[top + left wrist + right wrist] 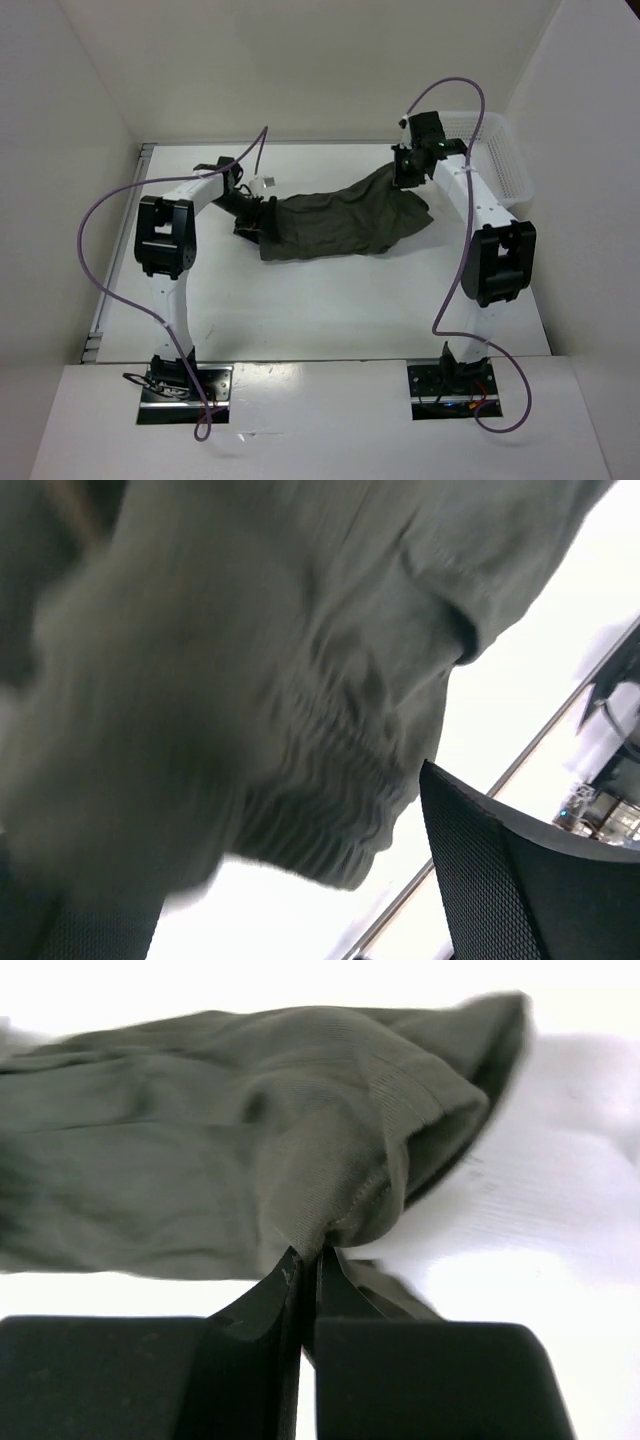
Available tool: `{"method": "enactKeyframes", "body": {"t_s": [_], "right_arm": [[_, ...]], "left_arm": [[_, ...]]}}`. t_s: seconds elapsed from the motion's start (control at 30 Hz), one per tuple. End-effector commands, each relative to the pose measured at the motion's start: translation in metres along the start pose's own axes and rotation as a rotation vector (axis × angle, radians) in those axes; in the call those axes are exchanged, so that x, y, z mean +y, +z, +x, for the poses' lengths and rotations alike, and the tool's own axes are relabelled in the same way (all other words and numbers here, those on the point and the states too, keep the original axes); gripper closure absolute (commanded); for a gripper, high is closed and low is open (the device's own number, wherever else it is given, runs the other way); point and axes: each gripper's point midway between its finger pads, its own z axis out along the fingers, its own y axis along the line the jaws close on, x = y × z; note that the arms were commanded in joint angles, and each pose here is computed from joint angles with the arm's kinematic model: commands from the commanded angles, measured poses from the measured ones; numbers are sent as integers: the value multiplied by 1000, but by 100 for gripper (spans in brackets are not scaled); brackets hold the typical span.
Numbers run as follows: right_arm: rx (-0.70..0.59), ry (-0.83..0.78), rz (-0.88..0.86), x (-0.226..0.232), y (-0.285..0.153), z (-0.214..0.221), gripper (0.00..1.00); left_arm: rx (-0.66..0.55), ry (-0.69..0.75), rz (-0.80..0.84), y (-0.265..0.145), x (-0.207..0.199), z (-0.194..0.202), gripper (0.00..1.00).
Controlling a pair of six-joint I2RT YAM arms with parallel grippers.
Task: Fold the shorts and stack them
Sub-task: Fold the shorts
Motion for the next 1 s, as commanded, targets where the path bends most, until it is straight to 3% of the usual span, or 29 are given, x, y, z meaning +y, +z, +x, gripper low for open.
{"method": "enactKeyframes", "body": {"t_s": [0.0,0.13,0.17,0.27,0.43,0.57,0.8,0.83,0.97], "right_arm": [[-31,-62,-84,55,-15,-16,100],[-77,-94,-177,121,-18,-32,100],[-45,-115,-200,143,-11,-20,100],[-15,-95,-230,179,-3,-6,100],[27,-55,-266,228,23,8,100],[26,-67,-279,259,29,18,100],[121,-109,-333,280,41,56,100],[132,-110,-353,284,44,59,84],[159,-196,-515,308,28,68,57]], "left_arm": [[93,15,-47,47,27,9,0],[113,39,-53,55,21,10,15],[118,46,-51,58,18,11,25],[105,56,-53,58,18,3,39],[105,56,-53,59,20,2,41],[101,61,-64,58,21,2,35],[83,76,-67,54,18,-7,28],[83,76,-67,54,18,-7,27],[79,82,-89,52,21,-10,26]]}}
